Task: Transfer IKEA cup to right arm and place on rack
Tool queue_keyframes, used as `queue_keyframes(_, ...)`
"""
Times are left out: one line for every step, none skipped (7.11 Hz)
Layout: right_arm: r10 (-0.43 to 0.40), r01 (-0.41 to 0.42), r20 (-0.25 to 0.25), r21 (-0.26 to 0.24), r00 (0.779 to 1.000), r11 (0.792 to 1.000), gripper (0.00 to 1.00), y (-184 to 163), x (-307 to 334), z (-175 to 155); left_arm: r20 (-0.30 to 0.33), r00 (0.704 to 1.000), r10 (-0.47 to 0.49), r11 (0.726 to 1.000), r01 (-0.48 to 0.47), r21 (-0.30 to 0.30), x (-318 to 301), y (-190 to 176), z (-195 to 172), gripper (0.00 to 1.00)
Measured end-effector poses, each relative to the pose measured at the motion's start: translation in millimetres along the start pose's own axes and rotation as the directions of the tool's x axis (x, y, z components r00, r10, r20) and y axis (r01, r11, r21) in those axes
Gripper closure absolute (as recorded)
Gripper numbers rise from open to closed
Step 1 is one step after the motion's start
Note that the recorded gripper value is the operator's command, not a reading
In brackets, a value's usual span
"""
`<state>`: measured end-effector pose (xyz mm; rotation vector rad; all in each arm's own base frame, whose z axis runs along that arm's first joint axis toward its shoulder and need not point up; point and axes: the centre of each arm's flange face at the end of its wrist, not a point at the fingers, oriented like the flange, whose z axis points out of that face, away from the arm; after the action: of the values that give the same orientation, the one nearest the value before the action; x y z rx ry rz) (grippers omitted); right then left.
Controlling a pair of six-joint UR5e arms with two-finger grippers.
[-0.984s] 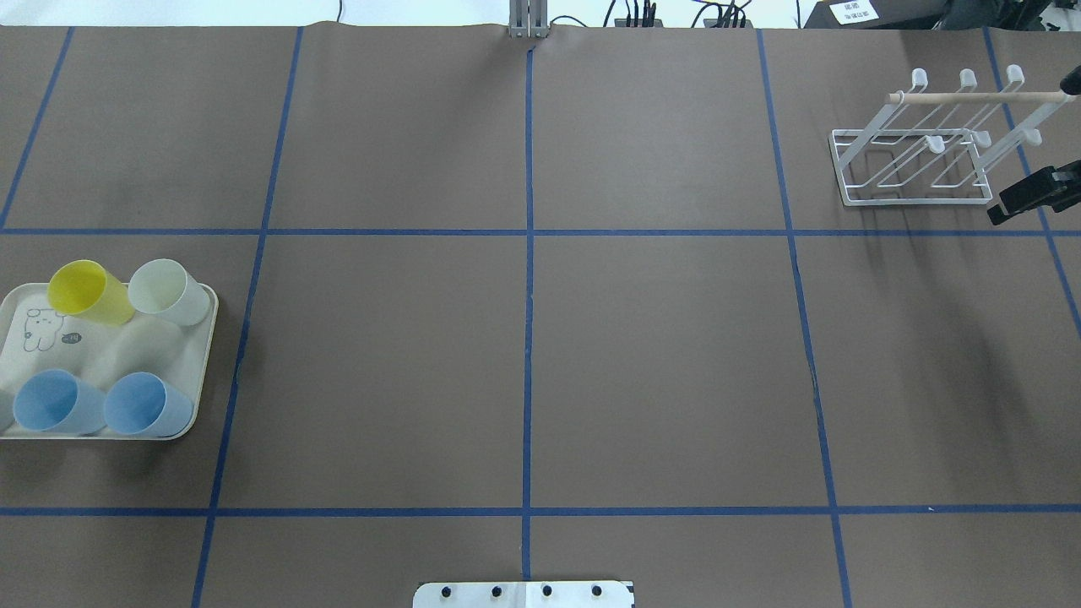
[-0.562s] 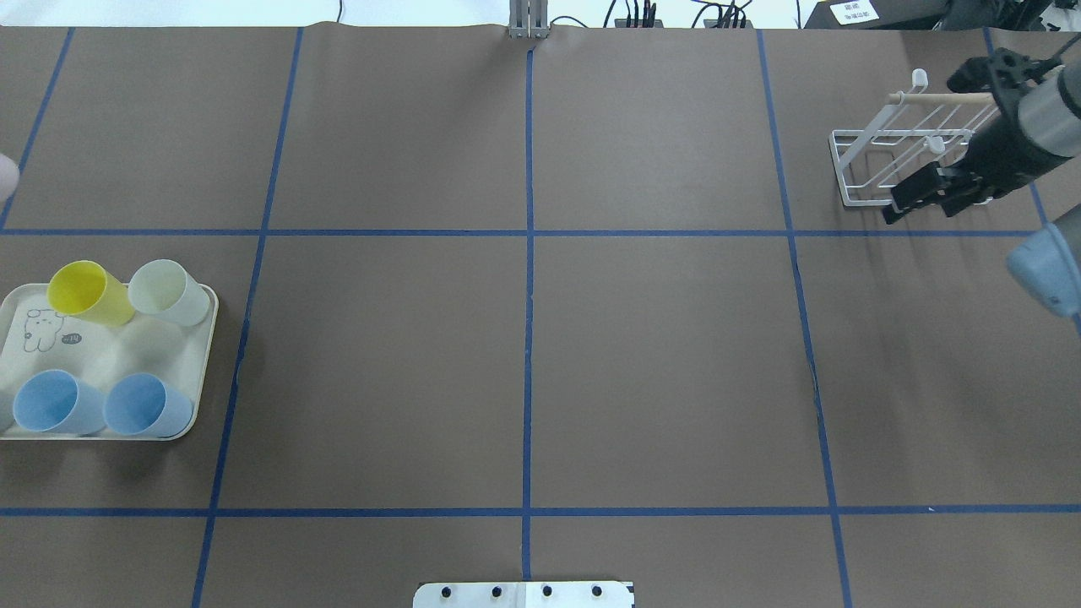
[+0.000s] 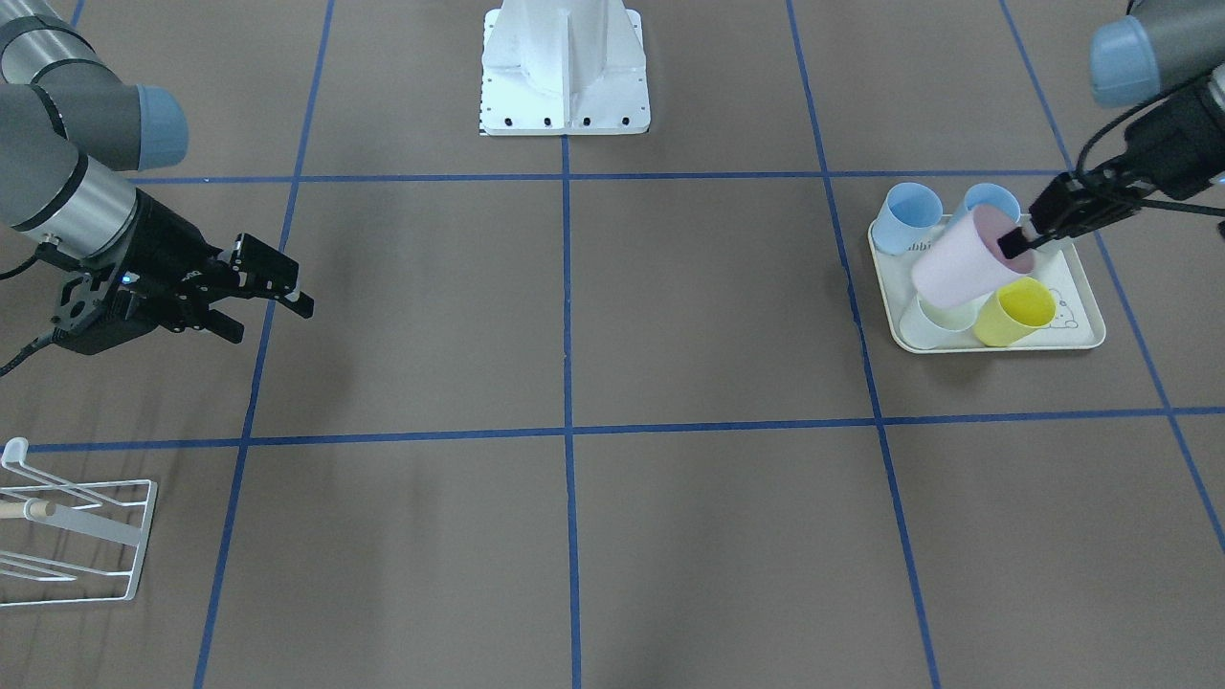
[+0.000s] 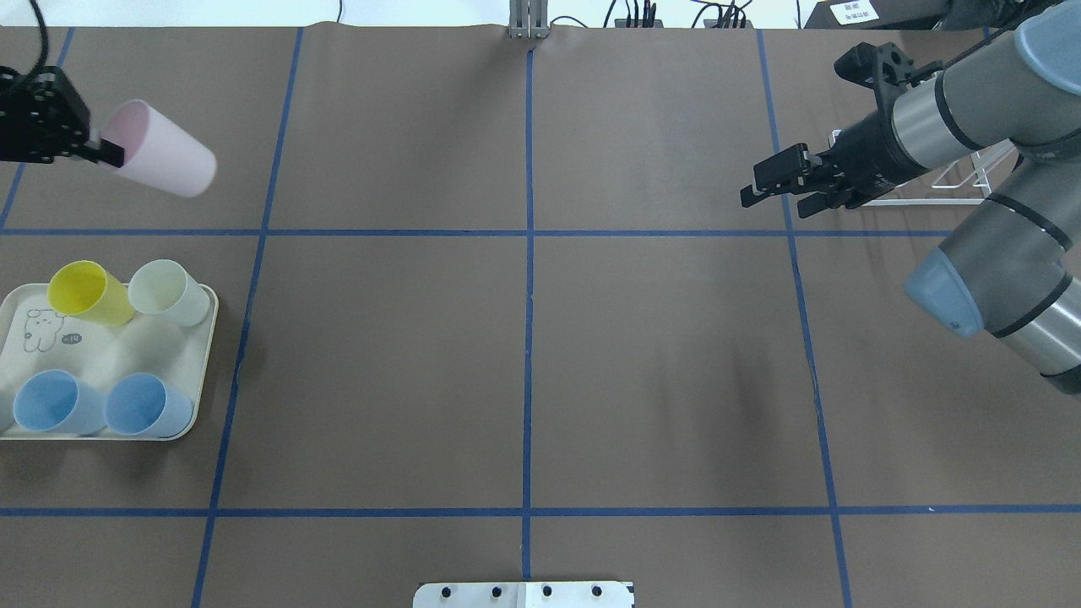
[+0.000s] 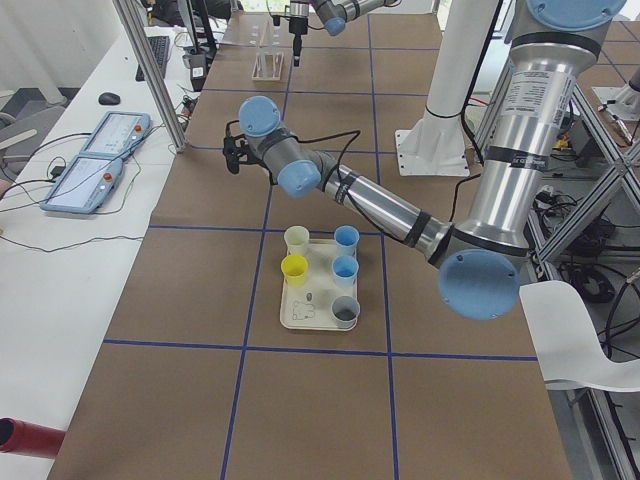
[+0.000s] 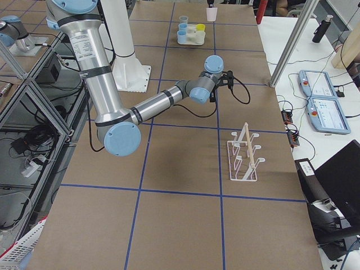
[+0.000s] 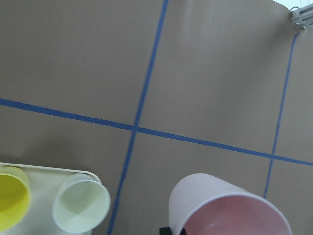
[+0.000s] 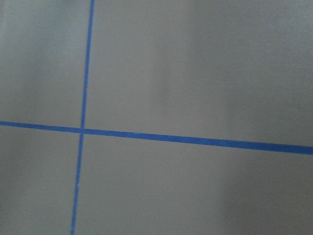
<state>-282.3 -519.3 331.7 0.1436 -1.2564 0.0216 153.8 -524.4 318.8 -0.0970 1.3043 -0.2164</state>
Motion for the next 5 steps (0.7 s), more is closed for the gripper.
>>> queue_keyframes(0.032,-0.034,0.077,0.029,0.996,0.999,0.01,6,-16,-2,-0.036,0.999,-0.004,1.000,0.003,-0.029,38,18,29,1.00)
queue_keyframes(0.070,-0.079,0.153,0.051,0.986,0.996,0.01,13,-35,-2,-0.073,0.997,-0.009,1.000,0.007,-0.020,70,38,57,1.00)
queue_keyframes(0.114,-0.135,0.240,0.075,0.964,0.988,0.01,22,-56,1,-0.134,0.991,-0.027,1.000,0.027,-0.001,99,63,87,1.00)
queue_keyframes(0.155,-0.202,0.352,0.100,0.923,0.974,0.01,36,-76,7,-0.219,0.975,-0.046,0.999,0.048,0.006,118,85,104,1.00)
queue_keyframes(0.184,-0.269,0.490,0.110,0.852,0.957,0.01,55,-95,12,-0.315,0.947,-0.067,0.998,0.071,0.000,128,99,106,1.00)
